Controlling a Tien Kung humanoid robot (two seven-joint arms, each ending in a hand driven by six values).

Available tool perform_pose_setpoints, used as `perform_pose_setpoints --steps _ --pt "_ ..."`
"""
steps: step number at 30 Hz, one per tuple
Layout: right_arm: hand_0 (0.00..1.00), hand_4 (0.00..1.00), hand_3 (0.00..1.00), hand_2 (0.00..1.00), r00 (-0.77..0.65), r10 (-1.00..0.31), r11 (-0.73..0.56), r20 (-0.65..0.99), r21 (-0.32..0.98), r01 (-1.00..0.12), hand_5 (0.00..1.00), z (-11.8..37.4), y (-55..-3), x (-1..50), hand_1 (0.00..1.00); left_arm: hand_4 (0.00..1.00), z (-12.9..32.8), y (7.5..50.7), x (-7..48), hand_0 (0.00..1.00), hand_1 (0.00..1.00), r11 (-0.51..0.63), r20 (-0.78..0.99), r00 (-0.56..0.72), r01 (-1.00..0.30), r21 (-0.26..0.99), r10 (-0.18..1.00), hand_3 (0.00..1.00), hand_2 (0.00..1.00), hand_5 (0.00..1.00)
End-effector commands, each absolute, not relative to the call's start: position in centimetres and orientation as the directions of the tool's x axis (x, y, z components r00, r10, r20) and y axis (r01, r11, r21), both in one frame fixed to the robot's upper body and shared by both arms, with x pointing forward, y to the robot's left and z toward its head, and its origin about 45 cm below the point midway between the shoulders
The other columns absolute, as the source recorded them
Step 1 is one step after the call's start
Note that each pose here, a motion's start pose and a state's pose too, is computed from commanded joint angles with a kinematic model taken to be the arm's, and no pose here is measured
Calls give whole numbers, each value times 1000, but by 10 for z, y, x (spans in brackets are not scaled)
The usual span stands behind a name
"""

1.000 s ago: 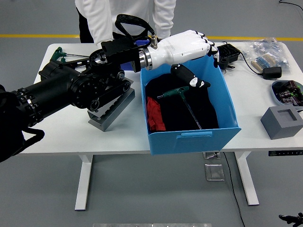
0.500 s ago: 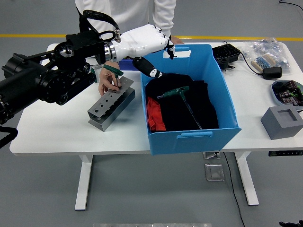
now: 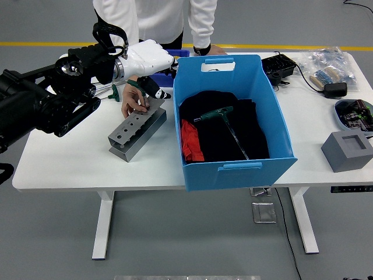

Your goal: Lift tool from toolbox,place it in box,lift tool from toolbox,place it in box

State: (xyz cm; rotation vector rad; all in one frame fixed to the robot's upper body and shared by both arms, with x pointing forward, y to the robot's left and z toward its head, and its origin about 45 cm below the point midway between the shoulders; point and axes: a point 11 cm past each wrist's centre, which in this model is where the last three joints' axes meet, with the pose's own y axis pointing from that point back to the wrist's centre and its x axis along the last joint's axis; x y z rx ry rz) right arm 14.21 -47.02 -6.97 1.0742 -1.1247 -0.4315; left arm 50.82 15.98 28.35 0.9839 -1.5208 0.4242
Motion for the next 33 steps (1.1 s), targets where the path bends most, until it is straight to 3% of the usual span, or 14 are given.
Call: perform_pose_setpoints --steps 12,33 --pt "615 781 531 653 424 -745 465 515 857 -224 591 -68 -470 148 591 839 268 161 513 633 509 498 907 110 -806 321 -407 639 594 666" --pt "616 779 531 653 430 -730 464 532 847 -260 590 -61 -469 167 591 851 257 196 521 646 523 406 872 139 -843 353 -469 610 602 641"
